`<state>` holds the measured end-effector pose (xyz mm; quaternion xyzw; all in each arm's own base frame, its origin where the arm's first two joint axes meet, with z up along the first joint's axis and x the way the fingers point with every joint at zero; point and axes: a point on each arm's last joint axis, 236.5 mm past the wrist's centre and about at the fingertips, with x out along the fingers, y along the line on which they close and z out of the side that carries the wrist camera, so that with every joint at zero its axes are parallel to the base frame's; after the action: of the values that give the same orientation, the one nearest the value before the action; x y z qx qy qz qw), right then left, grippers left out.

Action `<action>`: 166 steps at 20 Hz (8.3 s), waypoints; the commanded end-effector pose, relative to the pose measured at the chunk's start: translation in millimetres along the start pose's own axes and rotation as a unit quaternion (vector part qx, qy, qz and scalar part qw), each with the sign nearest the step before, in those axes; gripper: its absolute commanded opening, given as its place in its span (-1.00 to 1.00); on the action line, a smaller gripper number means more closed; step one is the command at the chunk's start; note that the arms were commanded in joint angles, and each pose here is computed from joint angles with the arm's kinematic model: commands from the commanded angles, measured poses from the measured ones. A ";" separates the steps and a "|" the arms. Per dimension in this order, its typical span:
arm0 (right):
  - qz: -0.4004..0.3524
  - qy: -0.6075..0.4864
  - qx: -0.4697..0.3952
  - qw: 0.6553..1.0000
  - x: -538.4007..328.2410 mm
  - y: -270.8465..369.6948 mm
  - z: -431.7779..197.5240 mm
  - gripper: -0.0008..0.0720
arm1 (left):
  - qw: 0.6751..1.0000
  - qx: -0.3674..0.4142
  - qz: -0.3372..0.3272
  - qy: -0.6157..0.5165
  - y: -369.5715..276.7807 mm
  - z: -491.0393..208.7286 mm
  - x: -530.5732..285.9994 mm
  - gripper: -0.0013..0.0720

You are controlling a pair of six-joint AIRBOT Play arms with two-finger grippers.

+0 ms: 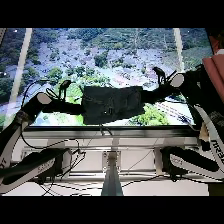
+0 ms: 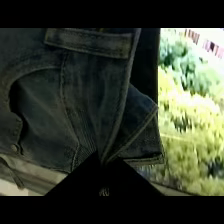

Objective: Fold the clothes and pants, and hang the long-sleeved shirts on hangers.

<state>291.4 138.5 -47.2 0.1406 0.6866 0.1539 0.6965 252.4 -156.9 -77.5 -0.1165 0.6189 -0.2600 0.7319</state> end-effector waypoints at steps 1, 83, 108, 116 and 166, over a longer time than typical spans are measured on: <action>0.001 0.120 -0.027 0.992 -4.8 -4.4 -56.6 -0.87 | 0.999 0.006 -0.005 0.032 -3.0 -14.7 1.1 -0.83; 0.068 -0.038 0.057 0.995 10.6 -7.2 -72.3 -0.86 | 0.998 -0.034 -0.052 0.025 -29.7 -32.8 -0.2 -0.83; 0.068 0.021 0.079 0.994 31.8 -47.0 -5.1 0.89 | 0.996 -0.049 -0.055 0.049 -32.7 -48.1 24.9 -0.50; 0.231 -0.007 0.020 0.973 40.5 21.2 16.9 0.77 | 0.996 -0.049 -0.055 0.047 -32.3 -47.3 25.0 -0.50; -0.138 -0.396 0.070 0.905 -363.0 -13.1 88.5 -0.87 | 0.946 0.110 0.128 -0.278 -17.8 137.2 -229.6 0.80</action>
<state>333.6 -120.8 261.8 0.2171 0.4027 -0.1975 0.8670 358.0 -72.6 153.1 -0.0229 0.3691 -0.1882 0.9098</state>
